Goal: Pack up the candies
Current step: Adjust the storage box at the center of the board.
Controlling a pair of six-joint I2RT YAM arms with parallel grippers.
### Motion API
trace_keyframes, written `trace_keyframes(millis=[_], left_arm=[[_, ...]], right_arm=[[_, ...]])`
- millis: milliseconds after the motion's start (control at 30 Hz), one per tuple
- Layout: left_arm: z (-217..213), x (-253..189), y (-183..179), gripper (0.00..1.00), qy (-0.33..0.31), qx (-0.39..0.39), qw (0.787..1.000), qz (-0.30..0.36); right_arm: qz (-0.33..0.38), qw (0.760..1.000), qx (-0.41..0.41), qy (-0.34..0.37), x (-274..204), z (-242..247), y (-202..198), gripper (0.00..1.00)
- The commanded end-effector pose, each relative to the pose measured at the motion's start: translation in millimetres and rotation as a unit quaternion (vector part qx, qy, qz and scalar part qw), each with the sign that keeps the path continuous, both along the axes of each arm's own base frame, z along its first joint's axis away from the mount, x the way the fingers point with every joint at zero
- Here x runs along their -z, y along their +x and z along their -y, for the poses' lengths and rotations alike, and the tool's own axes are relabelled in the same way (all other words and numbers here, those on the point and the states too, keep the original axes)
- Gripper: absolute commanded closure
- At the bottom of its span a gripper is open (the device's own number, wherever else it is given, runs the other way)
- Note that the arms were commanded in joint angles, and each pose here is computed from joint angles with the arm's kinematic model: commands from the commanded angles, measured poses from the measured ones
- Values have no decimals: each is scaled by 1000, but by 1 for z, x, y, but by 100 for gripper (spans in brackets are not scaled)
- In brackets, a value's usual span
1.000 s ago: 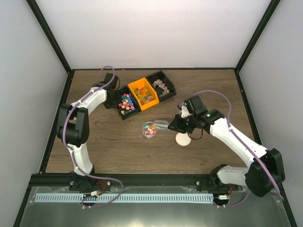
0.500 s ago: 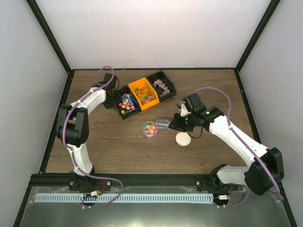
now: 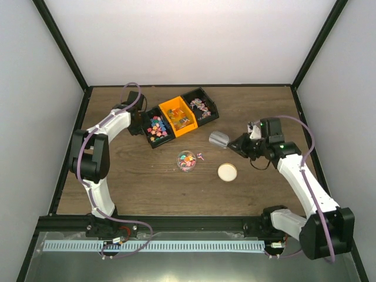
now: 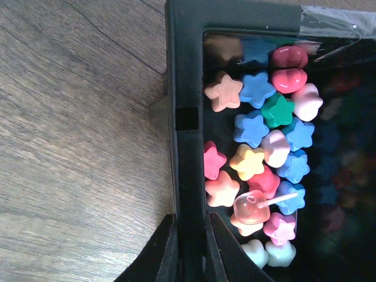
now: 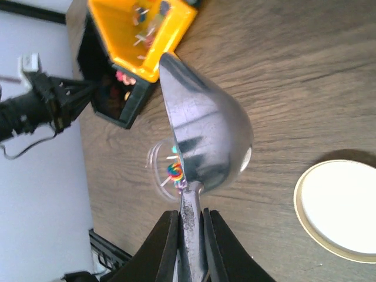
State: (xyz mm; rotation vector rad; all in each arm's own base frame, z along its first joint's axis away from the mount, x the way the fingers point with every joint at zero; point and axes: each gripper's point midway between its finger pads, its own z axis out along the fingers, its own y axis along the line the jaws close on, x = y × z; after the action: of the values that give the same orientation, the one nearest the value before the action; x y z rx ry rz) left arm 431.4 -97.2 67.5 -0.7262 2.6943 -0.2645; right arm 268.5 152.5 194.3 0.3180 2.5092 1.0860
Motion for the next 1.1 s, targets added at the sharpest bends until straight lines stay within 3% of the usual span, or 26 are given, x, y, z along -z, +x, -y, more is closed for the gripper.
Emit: trace_keyframes(millis=[0,167,267,467,800,1067], left_arm=[[-3,75,-65,96,6,11,988,-154],[-1,73,-70,96,1,17,988,-155],[-1,72,-73,96,3,32,987,-158],[-3,74,-75,96,9,38,986,-163],[-2,74,-73,96,10,49,985,-162],[5,77,-51,96,15,113,981,-155]], right_arm=[[-4,995,54,89,7,6,23,99],[13,974,123,192,18,18,49,99],[27,966,141,217,26,25,63,99],[7,965,146,218,56,26,88,99],[-58,963,156,212,111,25,85,92],[-81,971,144,174,131,26,66,74]])
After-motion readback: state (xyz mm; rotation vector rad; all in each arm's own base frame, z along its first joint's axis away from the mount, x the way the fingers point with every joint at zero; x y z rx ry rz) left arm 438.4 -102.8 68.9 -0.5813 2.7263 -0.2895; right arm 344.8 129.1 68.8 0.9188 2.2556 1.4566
